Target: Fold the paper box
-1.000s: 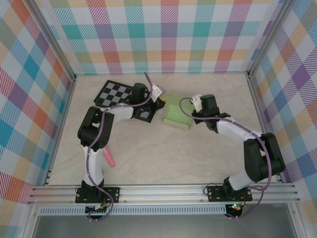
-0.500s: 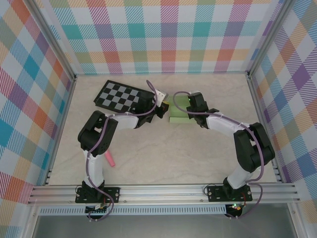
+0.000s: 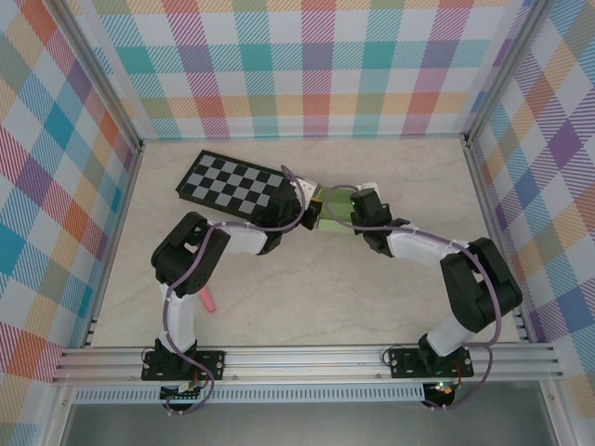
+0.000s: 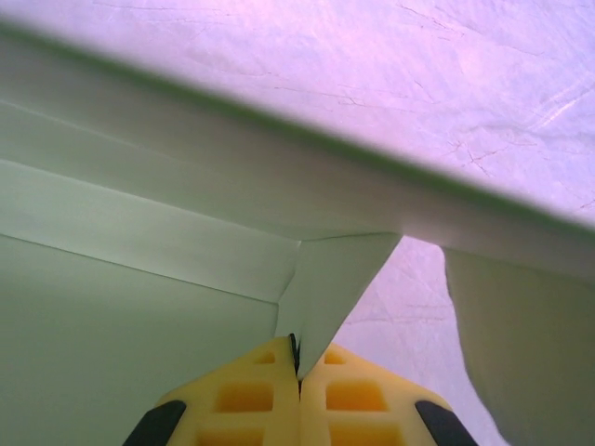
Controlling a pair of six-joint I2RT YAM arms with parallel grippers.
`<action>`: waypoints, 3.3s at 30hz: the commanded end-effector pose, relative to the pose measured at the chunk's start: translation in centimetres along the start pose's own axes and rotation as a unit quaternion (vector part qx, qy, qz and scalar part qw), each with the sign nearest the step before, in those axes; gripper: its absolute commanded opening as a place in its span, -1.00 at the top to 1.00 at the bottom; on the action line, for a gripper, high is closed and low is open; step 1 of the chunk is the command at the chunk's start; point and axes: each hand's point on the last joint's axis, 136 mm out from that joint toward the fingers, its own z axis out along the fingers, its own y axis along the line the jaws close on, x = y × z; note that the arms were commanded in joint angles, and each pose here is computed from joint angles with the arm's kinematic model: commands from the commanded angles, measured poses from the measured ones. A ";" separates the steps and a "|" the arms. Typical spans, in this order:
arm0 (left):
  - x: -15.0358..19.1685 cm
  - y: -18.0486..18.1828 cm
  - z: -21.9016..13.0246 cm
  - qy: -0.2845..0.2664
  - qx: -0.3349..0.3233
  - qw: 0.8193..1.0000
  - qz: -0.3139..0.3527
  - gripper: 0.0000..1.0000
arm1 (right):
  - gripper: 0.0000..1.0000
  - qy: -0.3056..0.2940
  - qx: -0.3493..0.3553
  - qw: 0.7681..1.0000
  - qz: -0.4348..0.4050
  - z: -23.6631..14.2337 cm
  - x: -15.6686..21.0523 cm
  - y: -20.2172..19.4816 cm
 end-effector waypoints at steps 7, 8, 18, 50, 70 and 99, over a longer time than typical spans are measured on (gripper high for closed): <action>-1.2 -4.1 -0.8 -0.012 0.043 0.999 0.006 0.87 | 1.00 -0.015 -0.066 0.998 0.002 -0.6 0.6 3.0; -1.8 -4.1 -0.8 -0.010 0.042 0.999 0.018 0.87 | 1.00 -0.017 -0.066 0.998 0.001 -0.6 0.5 3.0; -3.9 -1.6 -1.4 0.035 0.054 0.997 0.051 0.89 | 1.00 -0.017 -0.074 0.997 -0.010 -1.1 -0.5 3.3; -0.2 -0.1 -0.8 0.024 0.037 0.996 -0.075 0.90 | 1.00 -0.037 -0.093 0.992 -0.075 -0.6 -2.8 5.0; 5.0 -2.8 -1.6 0.033 0.024 0.996 -0.074 0.87 | 0.99 -0.020 -0.046 0.999 -0.004 -0.7 0.9 4.0; 8.3 -2.1 -1.1 0.042 -0.068 0.994 -0.073 0.85 | 0.30 -0.009 -0.084 0.996 0.023 -3.3 3.1 3.4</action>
